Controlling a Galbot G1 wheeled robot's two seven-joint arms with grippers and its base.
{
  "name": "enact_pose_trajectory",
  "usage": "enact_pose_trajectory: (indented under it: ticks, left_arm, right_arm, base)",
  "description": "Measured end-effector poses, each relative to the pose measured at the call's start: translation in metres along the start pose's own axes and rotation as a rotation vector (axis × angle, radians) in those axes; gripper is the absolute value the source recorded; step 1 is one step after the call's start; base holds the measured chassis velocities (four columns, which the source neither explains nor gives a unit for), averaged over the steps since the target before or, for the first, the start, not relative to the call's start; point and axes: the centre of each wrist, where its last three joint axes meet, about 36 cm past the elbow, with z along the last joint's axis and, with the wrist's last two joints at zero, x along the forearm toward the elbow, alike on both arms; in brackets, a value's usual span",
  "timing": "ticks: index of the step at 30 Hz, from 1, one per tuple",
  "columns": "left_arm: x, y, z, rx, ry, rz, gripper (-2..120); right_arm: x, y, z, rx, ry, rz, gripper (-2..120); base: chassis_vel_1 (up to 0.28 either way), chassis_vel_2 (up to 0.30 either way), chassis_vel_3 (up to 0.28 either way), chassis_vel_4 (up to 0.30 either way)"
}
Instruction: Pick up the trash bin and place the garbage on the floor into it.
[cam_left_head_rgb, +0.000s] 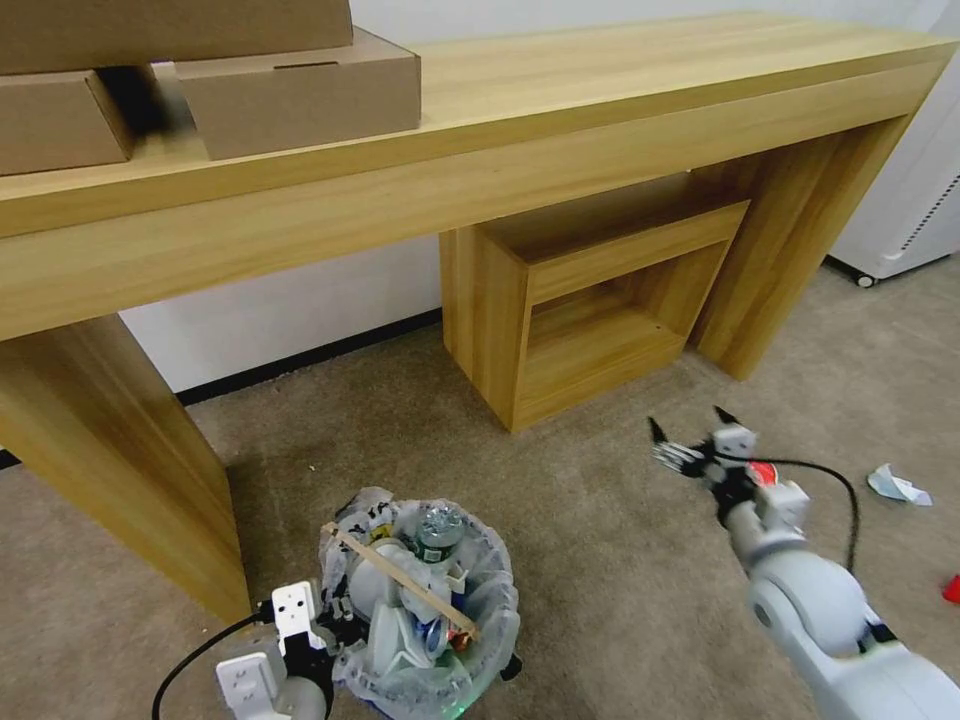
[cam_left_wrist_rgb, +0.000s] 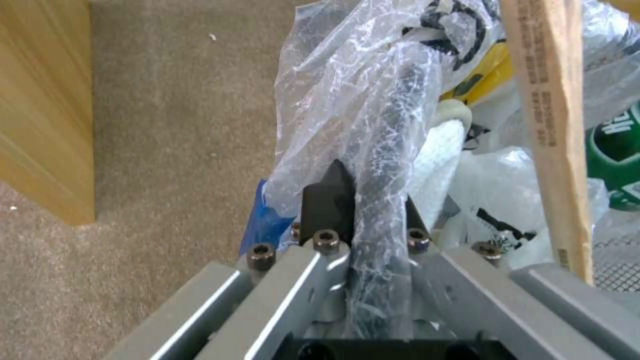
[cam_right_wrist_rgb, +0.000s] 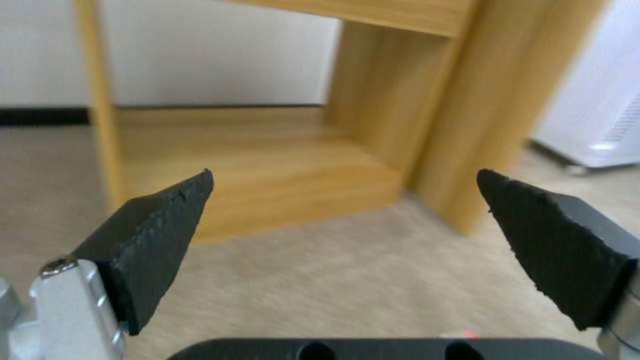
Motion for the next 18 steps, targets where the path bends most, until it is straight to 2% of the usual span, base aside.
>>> enact_pose_trajectory:
  ticks: [2,4,5,6,8,9,10,13,18]
  left_arm:
    - [0.0,0.0,0.0,-0.004,0.001,0.005,0]
    - [0.0,-0.001,0.002,-0.009,0.002,0.014,0]
    - [0.001,-0.002,0.004,-0.016,0.005,0.021,0]
    - [0.001,-0.002,0.004,-0.016,0.005,0.021,0]
    - [0.001,-0.004,0.006,-0.021,0.009,0.028,0]
    - [0.001,-0.004,0.006,-0.023,0.01,0.031,0]
    - [0.001,-0.004,0.006,-0.023,0.01,0.031,0]
    - [0.003,-0.006,0.009,-0.031,0.013,0.042,0]
    - [0.003,-0.007,0.01,-0.037,0.015,0.049,0]
  right_arm:
    - [0.006,-0.003,0.004,0.026,-0.001,0.029,100]
    - [0.018,-0.006,0.011,0.067,0.009,0.11,100]
    - [0.026,-0.007,0.016,0.092,0.03,0.193,100]
    - [0.026,-0.007,0.016,0.092,0.03,0.193,100]
    - [0.037,-0.005,0.023,0.102,0.056,0.279,100]
    - [0.044,-0.003,0.026,0.103,0.089,0.348,100]
    - [0.044,-0.003,0.026,0.103,0.089,0.348,100]
    - [0.061,-0.002,0.034,0.092,0.187,0.511,100]
    - [0.07,-0.008,0.048,0.107,0.234,0.61,100]
  base:
    - [0.0,0.0,0.0,0.0]
    - [0.0,0.0,0.0,0.0]
    - [0.0,0.0,0.0,0.0]
    - [0.0,0.0,0.0,0.0]
    - [0.0,0.0,0.0,0.0]
    - [0.0,0.0,0.0,0.0]
    - [0.0,0.0,0.0,0.0]
    - [0.0,0.0,0.0,0.0]
    - [0.0,0.0,0.0,0.0]
